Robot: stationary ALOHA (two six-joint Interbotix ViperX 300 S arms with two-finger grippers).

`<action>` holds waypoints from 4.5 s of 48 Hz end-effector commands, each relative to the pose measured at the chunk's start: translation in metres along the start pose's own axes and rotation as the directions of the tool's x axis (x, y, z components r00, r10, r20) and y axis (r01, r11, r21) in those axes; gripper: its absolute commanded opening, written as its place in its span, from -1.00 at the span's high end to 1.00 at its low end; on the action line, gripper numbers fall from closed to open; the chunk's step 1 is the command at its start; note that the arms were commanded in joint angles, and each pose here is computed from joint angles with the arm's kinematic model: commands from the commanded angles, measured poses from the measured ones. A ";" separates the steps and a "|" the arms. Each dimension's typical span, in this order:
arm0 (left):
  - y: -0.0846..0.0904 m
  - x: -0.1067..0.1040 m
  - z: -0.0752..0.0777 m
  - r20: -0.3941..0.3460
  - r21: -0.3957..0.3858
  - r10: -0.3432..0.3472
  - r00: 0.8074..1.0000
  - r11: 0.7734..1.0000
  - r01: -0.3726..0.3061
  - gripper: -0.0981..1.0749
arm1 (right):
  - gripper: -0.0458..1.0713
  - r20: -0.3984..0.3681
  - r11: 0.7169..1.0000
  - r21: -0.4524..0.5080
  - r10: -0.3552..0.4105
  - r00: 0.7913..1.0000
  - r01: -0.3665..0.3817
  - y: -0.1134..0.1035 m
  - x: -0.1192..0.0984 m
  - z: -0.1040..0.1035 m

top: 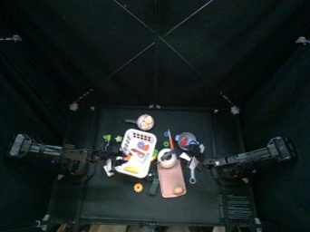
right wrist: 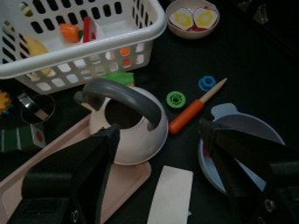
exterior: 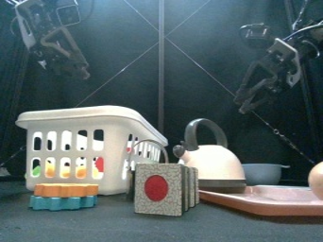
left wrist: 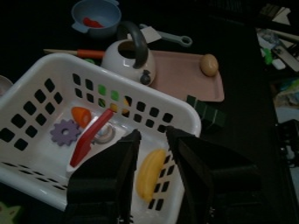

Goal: Grab kettle

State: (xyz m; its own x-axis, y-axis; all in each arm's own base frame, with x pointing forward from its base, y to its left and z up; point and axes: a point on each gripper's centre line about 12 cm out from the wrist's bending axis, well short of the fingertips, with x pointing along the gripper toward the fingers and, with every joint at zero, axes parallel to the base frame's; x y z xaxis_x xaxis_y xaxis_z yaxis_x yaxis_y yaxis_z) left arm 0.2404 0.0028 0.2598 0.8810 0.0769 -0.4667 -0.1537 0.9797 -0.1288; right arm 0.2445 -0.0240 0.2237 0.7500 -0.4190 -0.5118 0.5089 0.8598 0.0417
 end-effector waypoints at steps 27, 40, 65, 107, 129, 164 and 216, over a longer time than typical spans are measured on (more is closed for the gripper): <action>0.003 0.002 0.001 0.188 0.092 -0.107 0.976 0.992 0.091 -0.42 | -0.89 0.123 0.997 -0.025 0.074 0.990 -0.072 0.001 0.003 0.078; 0.020 0.002 0.000 0.203 0.060 -0.047 0.978 0.998 0.035 -0.42 | -0.89 0.056 0.995 0.060 -0.085 0.995 0.081 -0.054 0.025 0.092; 0.022 -0.005 0.006 0.290 0.181 -0.080 0.954 0.983 0.028 -0.42 | -0.89 -0.116 0.984 -0.174 0.020 0.993 -0.040 -0.029 0.053 0.117; 0.038 -0.014 -0.011 0.296 0.173 -0.017 0.955 0.984 -0.036 -0.42 | -0.88 -0.282 0.926 -0.235 0.227 0.932 -0.297 0.003 0.072 0.043; 0.042 -0.017 -0.014 0.305 0.142 0.006 0.952 0.989 -0.052 -0.42 | -0.70 -0.346 0.922 -0.243 0.207 0.915 -0.301 0.005 0.091 0.029; 0.045 -0.016 -0.018 0.297 0.121 0.017 0.955 0.991 -0.056 -0.42 | -0.38 -0.333 0.920 -0.242 0.219 0.917 -0.307 0.007 0.077 0.055; 0.047 -0.016 -0.019 0.283 0.118 0.032 0.959 0.991 -0.068 -0.42 | -0.40 -0.373 0.927 -0.212 0.216 0.902 -0.310 0.008 0.089 0.036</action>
State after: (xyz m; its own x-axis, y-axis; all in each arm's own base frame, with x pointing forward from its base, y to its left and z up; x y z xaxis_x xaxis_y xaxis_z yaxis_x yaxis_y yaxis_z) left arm 0.2088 0.0425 0.2389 0.9632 0.1540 -0.2202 -0.1557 0.9878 0.0099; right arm 0.3266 -0.0636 0.2062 0.6179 -0.0774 -0.7824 0.1512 0.9883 0.0216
